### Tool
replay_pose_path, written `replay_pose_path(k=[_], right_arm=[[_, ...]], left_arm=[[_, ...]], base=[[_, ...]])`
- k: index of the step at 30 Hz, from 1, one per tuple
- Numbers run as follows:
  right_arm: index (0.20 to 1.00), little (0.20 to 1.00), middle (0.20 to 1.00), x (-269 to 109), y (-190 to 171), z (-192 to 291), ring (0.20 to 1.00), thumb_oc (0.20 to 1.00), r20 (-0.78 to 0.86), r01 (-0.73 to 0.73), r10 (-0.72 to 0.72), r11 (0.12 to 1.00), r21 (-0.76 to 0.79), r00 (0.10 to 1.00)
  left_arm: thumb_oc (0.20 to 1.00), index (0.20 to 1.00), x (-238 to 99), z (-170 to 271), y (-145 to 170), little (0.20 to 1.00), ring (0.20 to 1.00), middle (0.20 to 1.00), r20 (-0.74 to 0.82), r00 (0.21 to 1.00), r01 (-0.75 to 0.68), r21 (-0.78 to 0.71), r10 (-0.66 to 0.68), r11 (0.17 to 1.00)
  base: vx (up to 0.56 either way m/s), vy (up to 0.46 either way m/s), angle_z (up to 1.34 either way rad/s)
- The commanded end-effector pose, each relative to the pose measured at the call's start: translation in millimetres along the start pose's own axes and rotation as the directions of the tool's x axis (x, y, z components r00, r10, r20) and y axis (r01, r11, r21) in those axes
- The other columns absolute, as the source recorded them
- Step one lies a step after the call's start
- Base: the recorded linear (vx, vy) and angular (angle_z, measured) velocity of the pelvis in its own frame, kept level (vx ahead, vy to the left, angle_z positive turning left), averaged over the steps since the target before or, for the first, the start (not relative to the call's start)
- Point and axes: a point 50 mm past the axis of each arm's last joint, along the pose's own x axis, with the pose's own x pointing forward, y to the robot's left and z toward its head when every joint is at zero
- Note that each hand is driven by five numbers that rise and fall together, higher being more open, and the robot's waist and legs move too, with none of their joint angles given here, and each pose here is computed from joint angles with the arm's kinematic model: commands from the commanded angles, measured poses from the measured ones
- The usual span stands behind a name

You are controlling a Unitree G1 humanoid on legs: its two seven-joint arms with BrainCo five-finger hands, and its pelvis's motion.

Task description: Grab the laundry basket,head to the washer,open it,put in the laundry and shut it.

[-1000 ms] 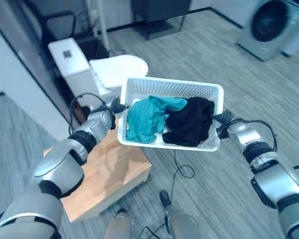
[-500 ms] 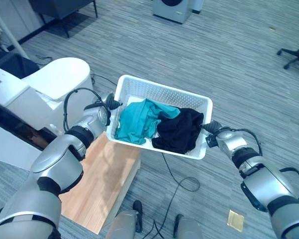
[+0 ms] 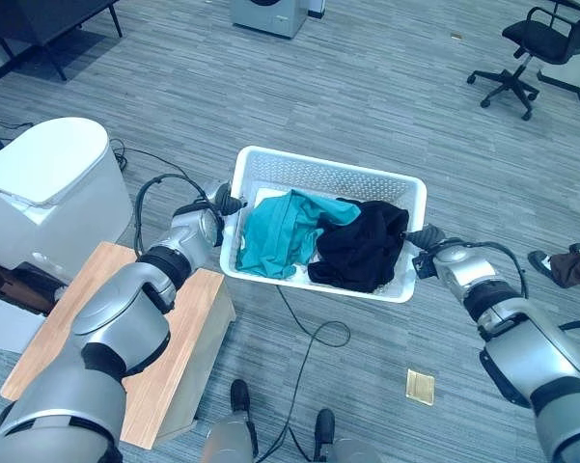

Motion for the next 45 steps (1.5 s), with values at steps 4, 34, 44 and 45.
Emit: replay_pose_path(k=[4,34,44,45], right_arm=[[0.2,0.2,0.2,-20,-11,92,0.2,0.2,0.393,-0.02,0.009,1.0,0.024,0.919],[0.2,0.2,0.2,-13,-8,64,0.2,0.2,0.326,-0.026,0.01,0.999,0.044,0.945],[0.2,0.2,0.2,-12,-2,78,0.2,0.2,0.343,-0.022,-0.005,0.997,0.073,0.939],[0.2,0.2,0.2,-12,-2,78,0.2,0.2,0.344,-0.022,-0.005,0.997,0.073,0.939]], left_arm=[[0.2,0.2,4,73,48,0.2,0.2,0.2,0.228,0.963,-0.156,0.049,0.141,0.987],[0.2,0.2,3,32,55,0.2,0.2,0.2,0.16,0.977,-0.146,0.038,0.138,0.989],[0.2,0.2,5,36,49,0.2,0.2,0.2,0.135,0.981,-0.142,0.013,0.139,0.99],[0.2,0.2,5,36,49,0.2,0.2,0.2,0.135,0.981,-0.143,0.012,0.14,0.99]], base=[[0.0,-0.259,0.21],[0.17,-0.08,-0.17],[0.31,-0.001,0.1],[0.19,-0.056,0.22]])
